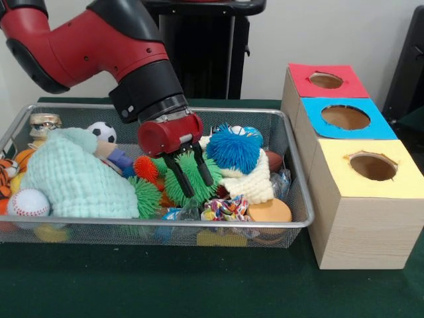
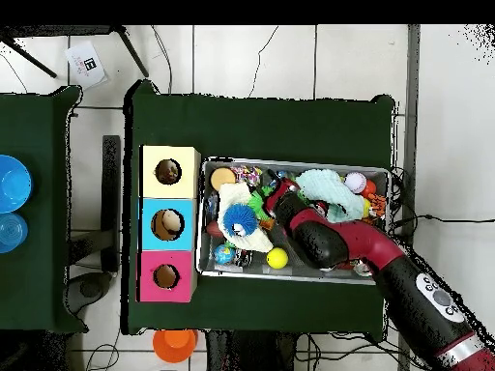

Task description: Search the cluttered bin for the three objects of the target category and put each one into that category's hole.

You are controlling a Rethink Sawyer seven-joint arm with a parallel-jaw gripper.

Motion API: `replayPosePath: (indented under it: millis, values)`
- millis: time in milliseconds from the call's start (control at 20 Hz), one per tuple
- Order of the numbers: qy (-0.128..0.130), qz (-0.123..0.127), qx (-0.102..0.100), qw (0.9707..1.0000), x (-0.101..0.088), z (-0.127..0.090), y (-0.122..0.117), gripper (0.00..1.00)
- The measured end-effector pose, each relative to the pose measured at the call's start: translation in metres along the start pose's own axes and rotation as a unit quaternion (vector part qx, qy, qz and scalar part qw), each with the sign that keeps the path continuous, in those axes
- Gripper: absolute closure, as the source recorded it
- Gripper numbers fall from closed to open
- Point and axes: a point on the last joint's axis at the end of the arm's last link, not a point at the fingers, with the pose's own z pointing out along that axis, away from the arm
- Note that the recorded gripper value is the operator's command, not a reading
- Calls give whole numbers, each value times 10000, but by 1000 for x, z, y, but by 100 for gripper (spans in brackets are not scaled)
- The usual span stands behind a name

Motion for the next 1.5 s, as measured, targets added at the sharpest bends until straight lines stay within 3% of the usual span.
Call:
replayPosePath:
  millis: [450, 1150, 1500]
  values:
    - [-13, 141, 46, 9999, 6, 14, -3, 0]
    - [-20, 278, -231, 9993, 9, 28, 20, 0]
    - [-55, 363, -266, 9990, 11, 31, 24, 0]
